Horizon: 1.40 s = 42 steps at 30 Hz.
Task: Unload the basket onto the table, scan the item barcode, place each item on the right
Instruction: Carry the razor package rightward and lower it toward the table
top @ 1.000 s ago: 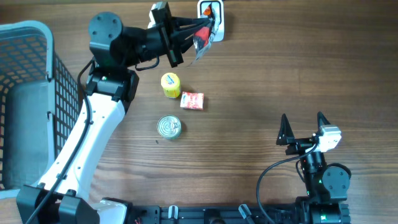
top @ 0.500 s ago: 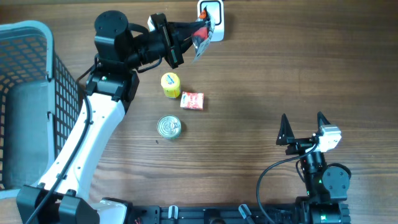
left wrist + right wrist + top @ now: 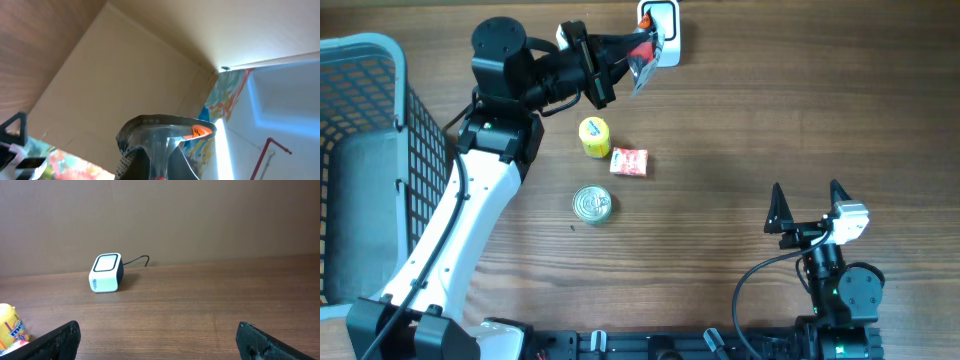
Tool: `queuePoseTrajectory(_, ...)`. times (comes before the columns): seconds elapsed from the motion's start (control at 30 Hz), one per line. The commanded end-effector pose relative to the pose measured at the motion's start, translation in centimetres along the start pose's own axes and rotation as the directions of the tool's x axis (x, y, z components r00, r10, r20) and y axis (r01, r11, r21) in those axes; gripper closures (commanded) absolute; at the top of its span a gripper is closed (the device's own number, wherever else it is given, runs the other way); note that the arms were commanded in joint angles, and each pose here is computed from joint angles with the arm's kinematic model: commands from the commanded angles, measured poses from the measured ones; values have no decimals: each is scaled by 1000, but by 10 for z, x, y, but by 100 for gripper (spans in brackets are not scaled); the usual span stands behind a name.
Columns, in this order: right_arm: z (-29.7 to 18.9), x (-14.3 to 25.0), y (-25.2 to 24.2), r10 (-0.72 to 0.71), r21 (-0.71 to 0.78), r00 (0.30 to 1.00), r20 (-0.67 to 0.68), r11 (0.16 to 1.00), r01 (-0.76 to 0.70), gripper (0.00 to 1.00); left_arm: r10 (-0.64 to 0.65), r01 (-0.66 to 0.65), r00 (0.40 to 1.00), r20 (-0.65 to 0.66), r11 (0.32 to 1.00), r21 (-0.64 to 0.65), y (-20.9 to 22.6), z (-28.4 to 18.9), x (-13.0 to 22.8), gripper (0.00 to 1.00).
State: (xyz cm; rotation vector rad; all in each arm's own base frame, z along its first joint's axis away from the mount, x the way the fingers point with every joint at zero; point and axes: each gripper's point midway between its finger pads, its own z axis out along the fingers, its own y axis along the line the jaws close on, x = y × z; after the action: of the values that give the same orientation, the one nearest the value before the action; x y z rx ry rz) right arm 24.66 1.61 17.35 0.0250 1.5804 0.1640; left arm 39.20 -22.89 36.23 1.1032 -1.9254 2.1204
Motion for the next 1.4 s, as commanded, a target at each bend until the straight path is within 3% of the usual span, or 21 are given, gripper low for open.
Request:
queuePoseTrajectory(0.0,0,-1,-1,13,5,1000,5,1000,-13,0,132,-138,986,103,989,61,-17,-2,-10,96)
queuePoseTrajectory(0.13,0,-1,-1,13,5,1000,5,1000,-13,0,355,-371,910,214,928,33,-22,-5,-26,96)
queuePoseTrajectory(0.33,0,-1,-1,13,6,1000,5,1000,-13,0,653,-673,661,369,734,-91,-30,-2,-43,96)
queuePoseTrajectory(0.47,0,-1,-1,13,6,1000,5,1000,-13,0,754,-748,470,459,617,-247,-23,8,-55,96)
queuePoseTrajectory(0.57,0,-1,-1,13,6,1000,5,1000,-13,0,761,-726,386,522,599,-336,-15,13,-73,96)
queuePoseTrajectory(0.9,0,-1,-1,13,5,1000,5,1000,-13,0,698,-669,248,672,625,-402,3,33,-157,96)
queuePoseTrajectory(1.13,0,-1,-1,13,6,1000,5,1000,-13,0,654,-690,123,747,597,-409,0,34,-184,96)
queuePoseTrajectory(1.37,0,-1,-1,13,6,1000,5,1000,-13,0,650,-672,88,755,598,-437,4,54,-216,96)
